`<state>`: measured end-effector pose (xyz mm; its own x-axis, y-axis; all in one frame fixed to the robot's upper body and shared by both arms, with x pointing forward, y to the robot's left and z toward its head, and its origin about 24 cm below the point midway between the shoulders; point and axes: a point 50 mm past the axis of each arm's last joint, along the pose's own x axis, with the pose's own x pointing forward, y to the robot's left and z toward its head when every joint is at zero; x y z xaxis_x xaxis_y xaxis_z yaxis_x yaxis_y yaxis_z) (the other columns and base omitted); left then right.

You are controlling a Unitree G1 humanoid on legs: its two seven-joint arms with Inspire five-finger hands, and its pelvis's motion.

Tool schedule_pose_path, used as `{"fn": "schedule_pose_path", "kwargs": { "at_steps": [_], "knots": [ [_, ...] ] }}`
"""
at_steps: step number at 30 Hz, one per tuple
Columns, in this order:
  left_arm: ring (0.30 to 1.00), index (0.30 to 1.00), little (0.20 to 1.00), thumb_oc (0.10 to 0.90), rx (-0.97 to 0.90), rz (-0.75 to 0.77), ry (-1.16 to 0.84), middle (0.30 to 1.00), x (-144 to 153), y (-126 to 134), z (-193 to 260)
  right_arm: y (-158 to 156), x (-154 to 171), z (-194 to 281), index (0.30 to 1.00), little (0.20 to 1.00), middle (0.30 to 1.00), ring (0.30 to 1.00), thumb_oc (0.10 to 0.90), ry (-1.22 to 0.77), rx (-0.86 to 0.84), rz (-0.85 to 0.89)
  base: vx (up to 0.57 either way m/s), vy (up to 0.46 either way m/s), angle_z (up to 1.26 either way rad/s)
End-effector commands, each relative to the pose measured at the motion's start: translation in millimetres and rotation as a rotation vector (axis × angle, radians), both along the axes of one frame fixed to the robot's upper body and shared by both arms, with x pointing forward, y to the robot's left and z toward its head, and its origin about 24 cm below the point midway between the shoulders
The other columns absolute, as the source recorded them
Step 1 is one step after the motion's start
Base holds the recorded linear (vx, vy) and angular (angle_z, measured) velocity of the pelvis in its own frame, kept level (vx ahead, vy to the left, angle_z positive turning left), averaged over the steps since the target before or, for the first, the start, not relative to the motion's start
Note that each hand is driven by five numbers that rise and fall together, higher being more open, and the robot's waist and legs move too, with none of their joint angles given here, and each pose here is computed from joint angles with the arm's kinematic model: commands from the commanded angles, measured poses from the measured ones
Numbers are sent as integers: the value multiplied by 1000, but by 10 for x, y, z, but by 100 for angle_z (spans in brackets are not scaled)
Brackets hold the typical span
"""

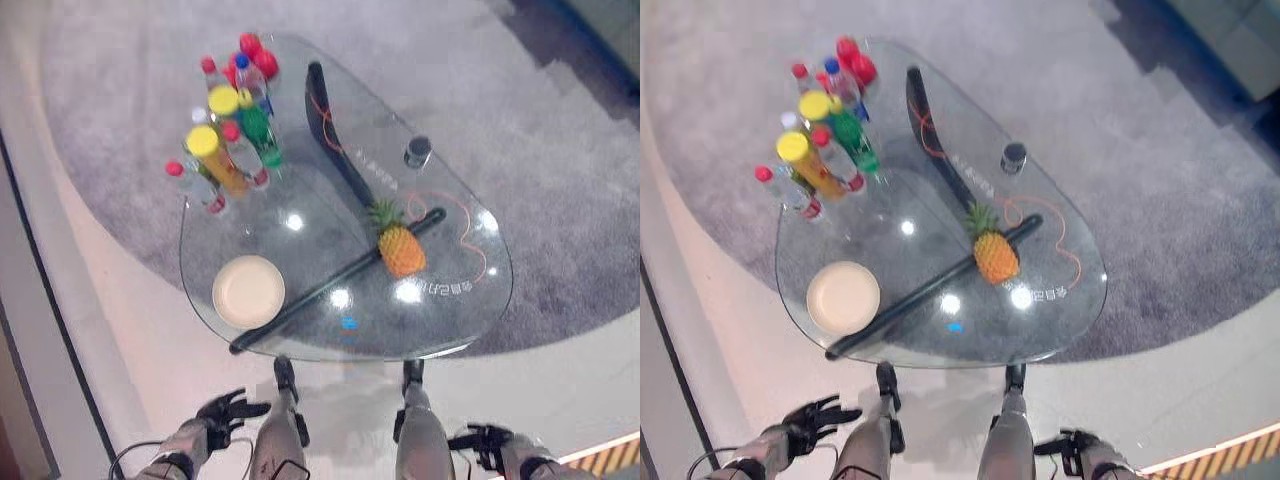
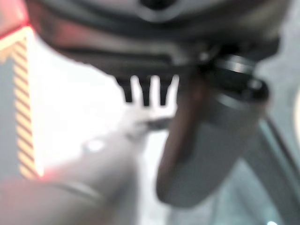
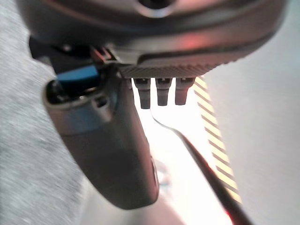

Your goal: Pick up the fruit to the plate

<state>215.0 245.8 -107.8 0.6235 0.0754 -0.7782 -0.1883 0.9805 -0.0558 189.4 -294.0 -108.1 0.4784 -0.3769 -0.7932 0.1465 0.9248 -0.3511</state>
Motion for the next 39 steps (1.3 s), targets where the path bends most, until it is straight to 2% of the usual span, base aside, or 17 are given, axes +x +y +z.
{"fn": "schedule_pose_path", "kwargs": {
  "at_steps": [1,8,16,26,34,39],
  "knots": [
    [900,900,900,800,34,191,-94,900,169,293,199,-341,167,290,900,900,900,900,800,-169,-141,-104,-202,-64,1],
    [900,900,900,800,56,317,-280,900,547,417,563,-294,579,589,900,900,900,900,800,-377,-164,-149,-142,-68,2],
    [900,900,900,800,109,406,-352,900,670,437,708,-307,756,765,900,900,900,900,800,-472,-162,-184,-61,-32,3],
    [900,900,900,800,136,380,-402,900,810,396,844,-263,1021,1029,900,900,900,900,800,-590,-161,-151,-37,-20,-2],
    [900,900,900,800,147,358,-392,900,789,388,821,-245,1087,1099,900,900,900,900,800,-610,-166,-144,0,0,0],
    [900,900,900,800,152,333,-392,900,782,386,818,-333,1047,1125,900,900,900,900,800,-616,-206,-220,0,0,0]
  ]
}}
